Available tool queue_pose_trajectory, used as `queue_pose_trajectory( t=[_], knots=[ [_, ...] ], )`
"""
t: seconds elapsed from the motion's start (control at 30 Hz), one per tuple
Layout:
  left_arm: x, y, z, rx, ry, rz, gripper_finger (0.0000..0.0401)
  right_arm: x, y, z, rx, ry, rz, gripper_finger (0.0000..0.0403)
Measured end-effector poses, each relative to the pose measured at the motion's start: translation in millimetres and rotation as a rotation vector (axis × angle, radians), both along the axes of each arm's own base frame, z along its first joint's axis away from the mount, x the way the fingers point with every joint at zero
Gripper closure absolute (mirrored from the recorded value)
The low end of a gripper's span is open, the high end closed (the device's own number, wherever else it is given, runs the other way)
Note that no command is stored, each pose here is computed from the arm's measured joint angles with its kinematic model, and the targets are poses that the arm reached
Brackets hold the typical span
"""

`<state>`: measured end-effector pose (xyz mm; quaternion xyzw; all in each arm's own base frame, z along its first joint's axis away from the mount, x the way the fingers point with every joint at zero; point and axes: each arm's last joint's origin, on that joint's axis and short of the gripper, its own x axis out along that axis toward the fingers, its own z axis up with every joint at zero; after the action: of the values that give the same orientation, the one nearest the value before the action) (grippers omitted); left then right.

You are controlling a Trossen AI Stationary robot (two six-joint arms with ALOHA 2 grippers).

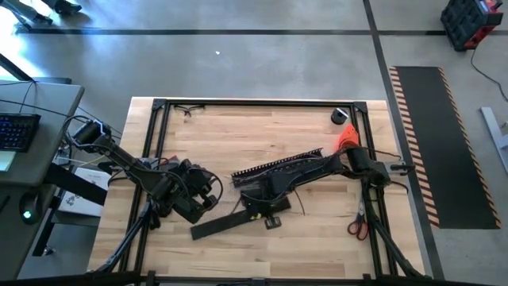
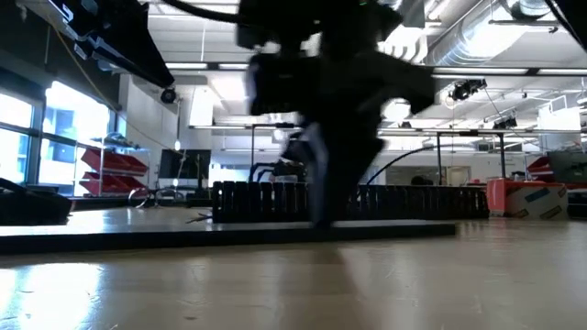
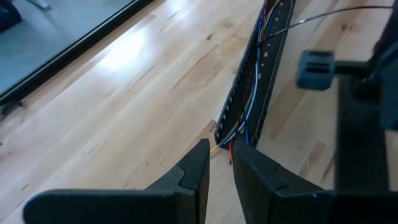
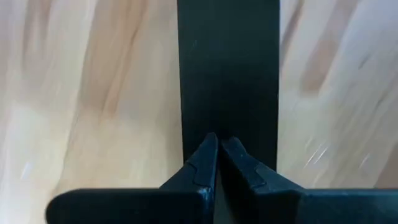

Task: Ziptie cables
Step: Close the black cable duct

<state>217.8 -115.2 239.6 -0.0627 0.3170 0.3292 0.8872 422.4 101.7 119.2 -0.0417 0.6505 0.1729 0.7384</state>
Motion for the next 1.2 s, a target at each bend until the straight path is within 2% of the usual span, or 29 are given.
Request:
queue_pose_trajectory(
  t=[0.17, 0.27, 0.37, 0.53, 0.63, 0.73, 0.83, 1.0, 1.1, 1.2],
  knots=[
    [-1, -1, 1, 0.030, -0.007, -0.009, 0.0351, -41, -3, 17, -0.009, -0.037, -0.019, 0.0403],
    [0, -2, 1, 0.048, -0.020, -0.015, 0.0351, -74, -13, 28, -0.026, -0.126, -0.062, 0.0403],
    [1, -3, 2, 0.059, -0.027, -0.028, 0.0351, -101, -18, 39, 0.020, -0.284, -0.070, 0.0403],
    [4, -5, 4, 0.085, -0.033, -0.060, 0.0351, -142, -19, 29, 0.096, -0.449, -0.054, 0.0386],
    [5, -5, 4, 0.082, -0.043, -0.061, 0.0351, -157, -18, 17, 0.134, -0.537, -0.045, 0.0344],
    [7, -4, 5, 0.075, -0.054, -0.054, 0.0351, -168, -17, 3, 0.175, -0.596, -0.051, 0.0282],
    [7, -4, 5, 0.070, -0.058, -0.050, 0.0351, -171, -15, 0, 0.202, -0.697, -0.047, 0.0210],
    [9, -3, 6, 0.061, -0.073, -0.041, 0.0351, -162, -13, -3, 0.170, -0.754, -0.067, 0.0101],
    [10, -3, 6, 0.054, -0.080, -0.036, 0.0351, -154, -11, -11, 0.158, -0.757, -0.073, 0.0070],
    [12, -3, 7, 0.047, -0.097, -0.035, 0.0351, -146, -9, -20, 0.140, -0.759, -0.083, 0.0064]
  ],
)
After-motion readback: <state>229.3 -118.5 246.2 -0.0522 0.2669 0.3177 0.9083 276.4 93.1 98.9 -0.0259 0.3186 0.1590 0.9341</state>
